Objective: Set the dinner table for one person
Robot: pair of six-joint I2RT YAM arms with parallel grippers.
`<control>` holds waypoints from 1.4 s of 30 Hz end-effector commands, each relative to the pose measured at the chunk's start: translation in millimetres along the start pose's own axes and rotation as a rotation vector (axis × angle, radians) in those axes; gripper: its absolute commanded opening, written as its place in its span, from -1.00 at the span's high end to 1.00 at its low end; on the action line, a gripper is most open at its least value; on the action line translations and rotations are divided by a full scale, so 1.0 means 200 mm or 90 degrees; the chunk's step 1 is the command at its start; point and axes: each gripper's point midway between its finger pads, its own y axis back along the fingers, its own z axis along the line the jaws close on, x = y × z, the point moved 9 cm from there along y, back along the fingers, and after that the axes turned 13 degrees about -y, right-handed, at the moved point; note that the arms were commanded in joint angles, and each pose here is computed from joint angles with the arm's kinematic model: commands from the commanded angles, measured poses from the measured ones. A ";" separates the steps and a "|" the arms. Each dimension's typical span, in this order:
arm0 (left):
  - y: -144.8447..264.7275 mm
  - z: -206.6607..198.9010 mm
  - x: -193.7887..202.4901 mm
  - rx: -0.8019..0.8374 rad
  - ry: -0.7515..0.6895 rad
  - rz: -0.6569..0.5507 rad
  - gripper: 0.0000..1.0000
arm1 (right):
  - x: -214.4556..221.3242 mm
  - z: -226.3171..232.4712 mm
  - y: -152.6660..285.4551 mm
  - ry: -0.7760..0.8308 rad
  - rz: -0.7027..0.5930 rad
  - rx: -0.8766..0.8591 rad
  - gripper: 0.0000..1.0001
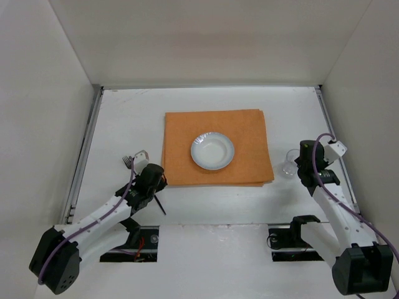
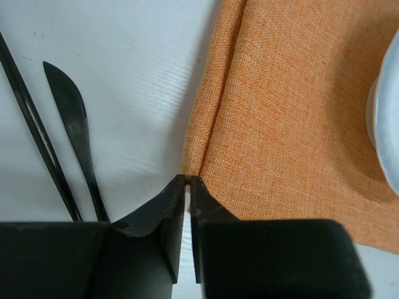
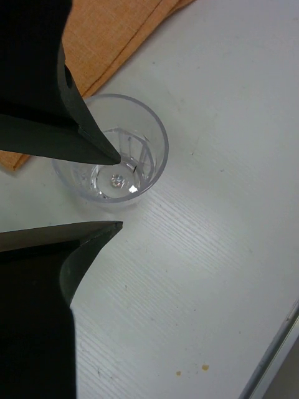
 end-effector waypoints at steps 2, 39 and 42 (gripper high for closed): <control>0.02 0.02 -0.01 0.002 0.008 -0.019 0.73 | -0.03 0.04 -0.04 -0.007 -0.028 -0.006 0.09; -0.06 -0.34 -0.24 0.158 0.022 -0.188 0.29 | 0.04 1.02 -0.02 0.088 0.030 -0.240 0.88; -0.06 -0.31 -0.25 0.149 0.021 -0.194 0.29 | 0.13 1.18 -0.09 0.110 0.049 -0.247 0.88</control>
